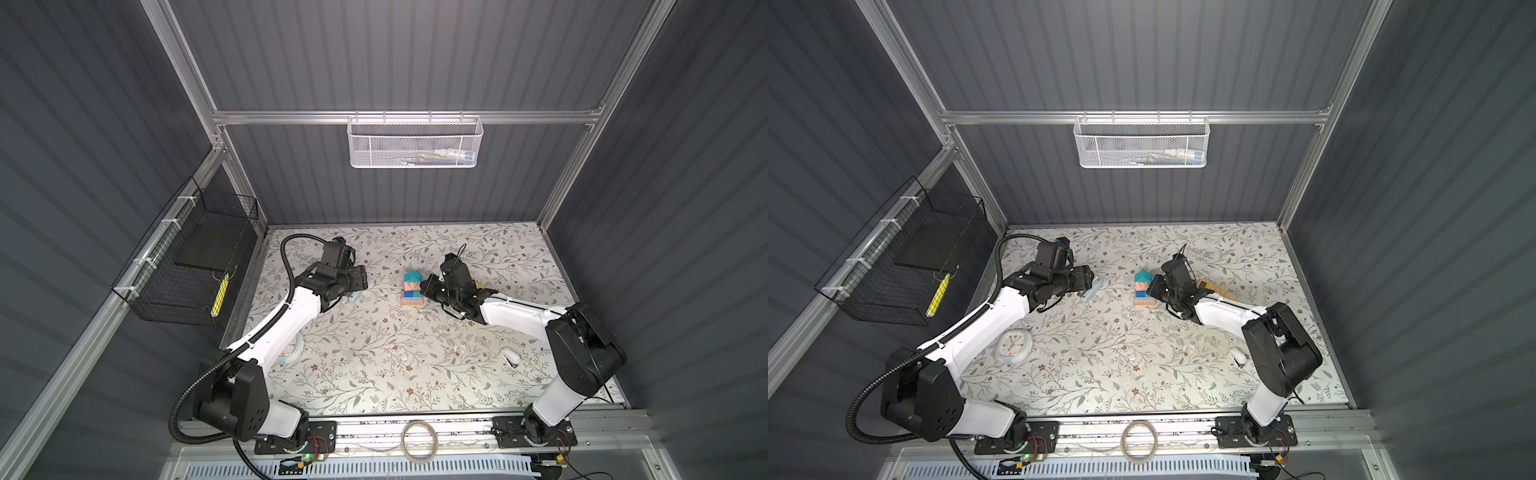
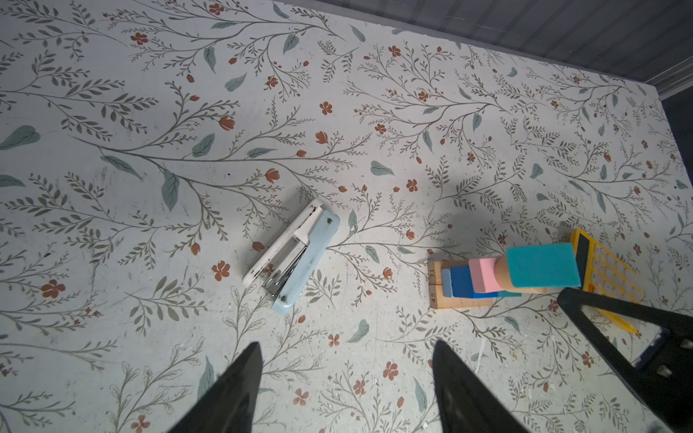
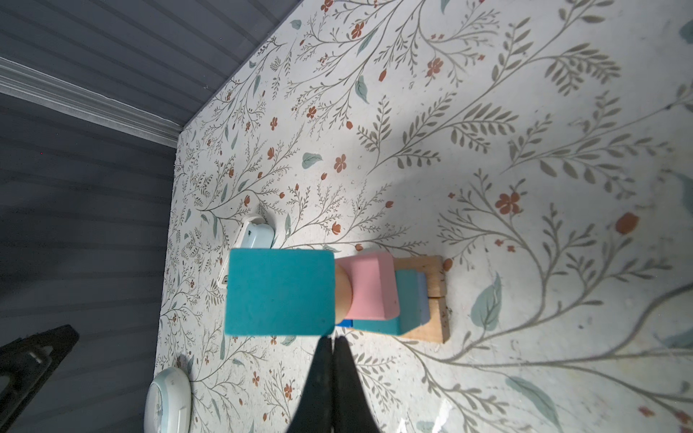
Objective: Build the wood block tower
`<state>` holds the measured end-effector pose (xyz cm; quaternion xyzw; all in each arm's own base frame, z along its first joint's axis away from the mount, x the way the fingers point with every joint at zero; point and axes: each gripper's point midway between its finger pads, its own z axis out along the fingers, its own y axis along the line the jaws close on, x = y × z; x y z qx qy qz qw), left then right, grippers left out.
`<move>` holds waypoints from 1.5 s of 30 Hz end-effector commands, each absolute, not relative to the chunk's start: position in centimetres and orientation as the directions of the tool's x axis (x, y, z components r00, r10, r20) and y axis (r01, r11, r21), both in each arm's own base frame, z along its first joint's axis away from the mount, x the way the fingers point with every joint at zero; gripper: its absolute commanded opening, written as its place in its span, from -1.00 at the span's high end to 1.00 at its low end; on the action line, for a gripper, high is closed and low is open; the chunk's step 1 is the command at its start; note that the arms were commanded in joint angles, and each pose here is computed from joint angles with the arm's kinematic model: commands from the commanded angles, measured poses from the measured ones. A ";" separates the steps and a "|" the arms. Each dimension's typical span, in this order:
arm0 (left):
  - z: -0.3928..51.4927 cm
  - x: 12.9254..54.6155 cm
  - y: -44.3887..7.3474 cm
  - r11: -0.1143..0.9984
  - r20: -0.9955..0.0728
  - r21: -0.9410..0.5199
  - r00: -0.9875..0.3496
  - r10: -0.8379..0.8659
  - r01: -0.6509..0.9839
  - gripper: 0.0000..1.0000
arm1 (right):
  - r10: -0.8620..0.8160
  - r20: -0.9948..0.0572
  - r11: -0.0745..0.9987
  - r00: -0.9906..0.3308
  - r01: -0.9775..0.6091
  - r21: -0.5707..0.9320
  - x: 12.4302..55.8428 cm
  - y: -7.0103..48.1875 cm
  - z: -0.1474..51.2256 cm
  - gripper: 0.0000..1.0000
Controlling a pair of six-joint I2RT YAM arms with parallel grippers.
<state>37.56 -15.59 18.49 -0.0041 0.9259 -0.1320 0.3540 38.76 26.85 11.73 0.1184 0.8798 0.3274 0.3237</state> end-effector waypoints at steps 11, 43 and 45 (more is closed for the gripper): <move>19.5 36.9 -14.5 0.971 -0.673 -0.224 -0.733 -0.094 0.081 -0.44 | 0.436 -0.458 0.742 -0.774 0.022 0.670 36.4 25.5 11.4 1.00; 22.4 36.0 -9.7 0.999 -0.827 -0.039 -0.562 -0.031 0.004 -0.99 | 0.236 -0.861 0.971 -0.450 0.084 0.223 31.8 3.6 23.0 -0.64; 22.1 36.3 -8.1 0.998 -0.848 0.032 -0.530 -0.002 -0.056 -0.99 | 0.182 -0.869 0.983 -0.460 0.083 0.162 32.5 2.8 21.8 -0.68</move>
